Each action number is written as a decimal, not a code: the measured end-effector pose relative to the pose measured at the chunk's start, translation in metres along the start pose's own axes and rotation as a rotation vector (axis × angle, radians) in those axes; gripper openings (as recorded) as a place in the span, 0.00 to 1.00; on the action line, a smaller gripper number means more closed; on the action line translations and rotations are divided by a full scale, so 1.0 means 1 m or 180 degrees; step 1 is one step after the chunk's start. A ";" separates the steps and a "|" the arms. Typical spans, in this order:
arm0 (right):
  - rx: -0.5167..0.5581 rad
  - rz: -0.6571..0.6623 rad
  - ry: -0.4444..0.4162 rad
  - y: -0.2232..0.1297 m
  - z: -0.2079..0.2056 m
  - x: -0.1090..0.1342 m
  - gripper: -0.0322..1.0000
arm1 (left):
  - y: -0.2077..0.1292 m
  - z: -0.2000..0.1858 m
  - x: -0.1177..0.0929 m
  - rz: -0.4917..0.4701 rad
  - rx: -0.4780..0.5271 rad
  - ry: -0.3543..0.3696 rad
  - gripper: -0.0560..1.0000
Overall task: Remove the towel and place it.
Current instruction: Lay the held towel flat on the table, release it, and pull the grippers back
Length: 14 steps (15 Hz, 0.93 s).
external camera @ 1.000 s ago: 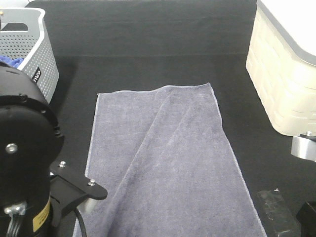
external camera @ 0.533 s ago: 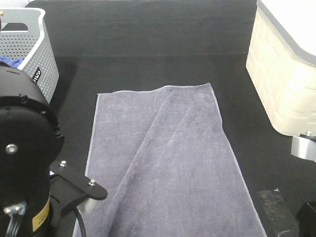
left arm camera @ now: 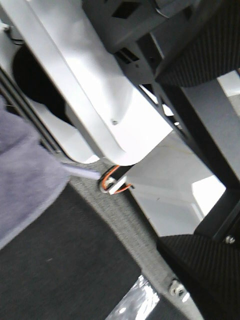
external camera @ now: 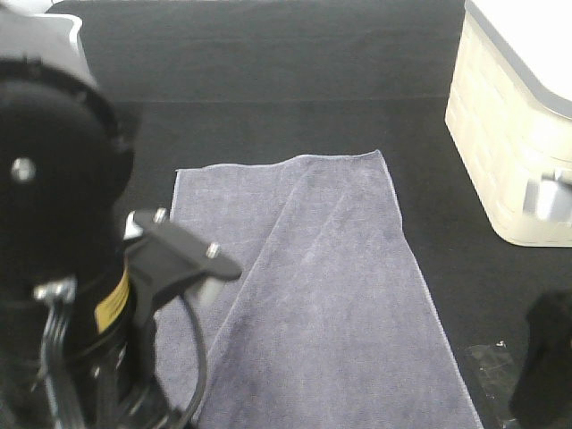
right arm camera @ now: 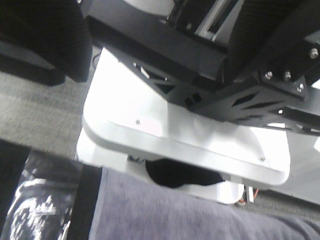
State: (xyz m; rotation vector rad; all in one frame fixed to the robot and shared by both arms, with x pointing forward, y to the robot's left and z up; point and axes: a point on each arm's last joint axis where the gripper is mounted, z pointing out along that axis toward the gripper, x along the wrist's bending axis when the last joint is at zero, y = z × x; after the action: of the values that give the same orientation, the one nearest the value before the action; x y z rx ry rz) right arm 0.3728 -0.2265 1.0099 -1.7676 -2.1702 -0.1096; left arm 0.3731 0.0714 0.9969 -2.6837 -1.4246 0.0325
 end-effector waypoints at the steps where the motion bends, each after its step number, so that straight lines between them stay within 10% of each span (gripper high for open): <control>1: -0.0108 -0.0042 -0.0013 0.004 -0.009 0.003 0.72 | 0.005 -0.007 -0.001 0.0021 -0.0103 0.0011 0.78; 5: -0.0401 -0.0147 -0.0029 0.015 -0.032 0.010 0.72 | 0.019 -0.029 0.002 0.0089 -0.0462 0.0140 0.78; 14: -0.1197 -0.0592 -0.0174 0.098 -0.090 0.031 0.72 | 0.089 -0.050 0.109 -0.0877 -0.2020 -0.0126 0.78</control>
State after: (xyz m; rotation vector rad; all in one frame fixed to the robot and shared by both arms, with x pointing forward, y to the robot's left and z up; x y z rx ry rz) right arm 0.4807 -0.1993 1.0892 -1.7631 -2.4777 -0.5534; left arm 0.5115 0.1080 1.0408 -2.9065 -2.0949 -0.4659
